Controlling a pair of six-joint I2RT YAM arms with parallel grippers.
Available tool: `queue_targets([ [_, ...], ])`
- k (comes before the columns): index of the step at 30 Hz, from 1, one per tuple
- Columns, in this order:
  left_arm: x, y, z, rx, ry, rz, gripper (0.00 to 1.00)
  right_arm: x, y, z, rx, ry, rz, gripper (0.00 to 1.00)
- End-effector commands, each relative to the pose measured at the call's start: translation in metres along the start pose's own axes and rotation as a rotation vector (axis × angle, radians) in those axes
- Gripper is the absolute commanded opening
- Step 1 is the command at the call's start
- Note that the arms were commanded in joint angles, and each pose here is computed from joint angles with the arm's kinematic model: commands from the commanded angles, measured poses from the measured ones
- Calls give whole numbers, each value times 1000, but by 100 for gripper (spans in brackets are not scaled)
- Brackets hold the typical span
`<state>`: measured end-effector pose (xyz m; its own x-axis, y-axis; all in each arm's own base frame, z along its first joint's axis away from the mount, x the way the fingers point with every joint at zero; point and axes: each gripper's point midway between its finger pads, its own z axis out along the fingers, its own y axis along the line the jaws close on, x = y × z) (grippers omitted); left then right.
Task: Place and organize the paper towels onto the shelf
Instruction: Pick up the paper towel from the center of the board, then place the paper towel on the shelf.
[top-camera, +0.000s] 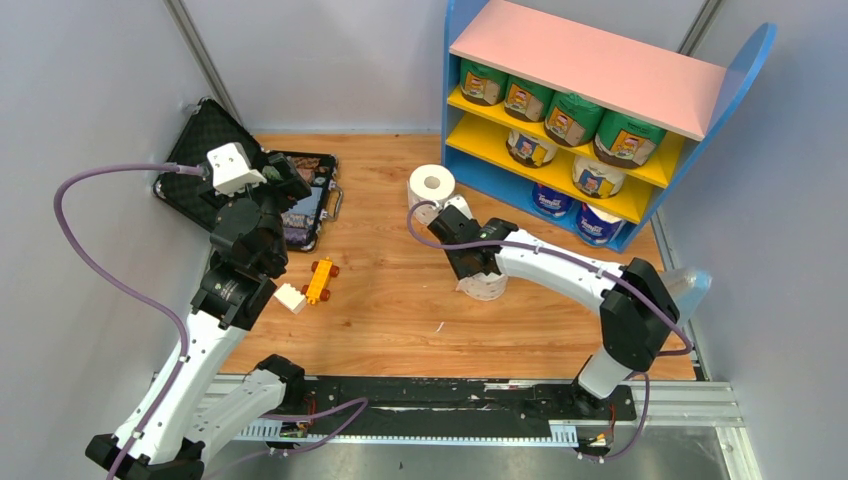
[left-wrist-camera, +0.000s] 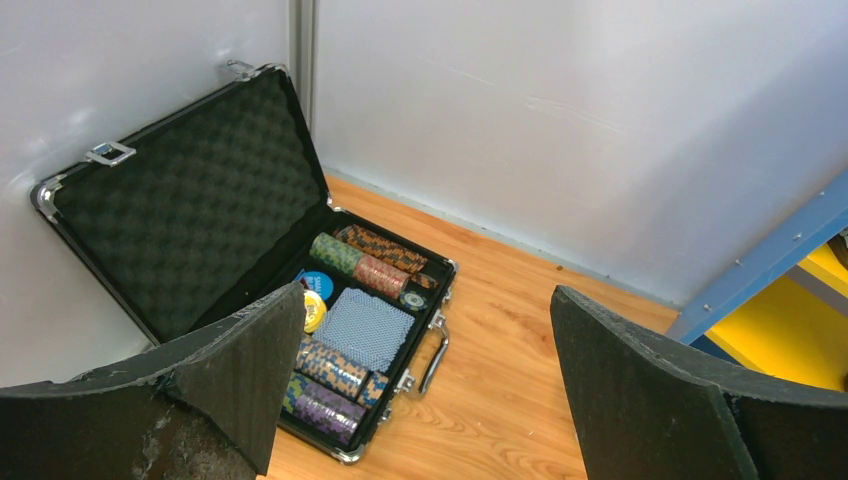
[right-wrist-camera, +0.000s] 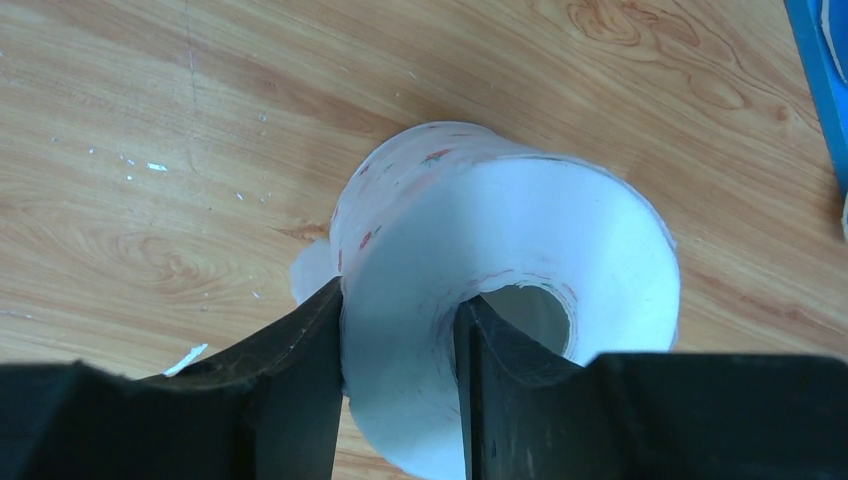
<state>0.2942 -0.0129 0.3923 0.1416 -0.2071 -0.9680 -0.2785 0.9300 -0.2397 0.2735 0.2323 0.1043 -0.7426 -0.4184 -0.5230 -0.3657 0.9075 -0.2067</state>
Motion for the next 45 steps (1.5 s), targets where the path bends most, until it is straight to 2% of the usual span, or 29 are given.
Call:
queue_targets([
  [1, -10, 1, 1, -4, -33, -30, 100, -42, -13, -38, -12, -132, 13, 33],
  [6, -9, 0, 1, -2, -30, -29, 100, -92, -48, -90, 47, -302, 40, 31],
  [14, -4, -3, 3, 4, -19, -24, 100, -186, -127, -218, 152, -660, 156, 32],
  [20, -4, -4, 3, 9, -16, -28, 100, -224, -186, -279, 309, -795, 185, 34],
  [25, -4, -5, 3, 11, -16, -31, 100, -237, -233, -329, 430, -889, 238, 37],
  [30, -3, -5, 4, 11, -14, -29, 100, -231, -270, -352, 547, -919, 279, 41],
  [39, 0, -7, 5, 14, -8, -27, 100, -207, -324, -357, 680, -899, 362, 46],
  [45, 1, -6, 6, 10, -6, -23, 100, -199, -354, -345, 752, -861, 414, 45],
])
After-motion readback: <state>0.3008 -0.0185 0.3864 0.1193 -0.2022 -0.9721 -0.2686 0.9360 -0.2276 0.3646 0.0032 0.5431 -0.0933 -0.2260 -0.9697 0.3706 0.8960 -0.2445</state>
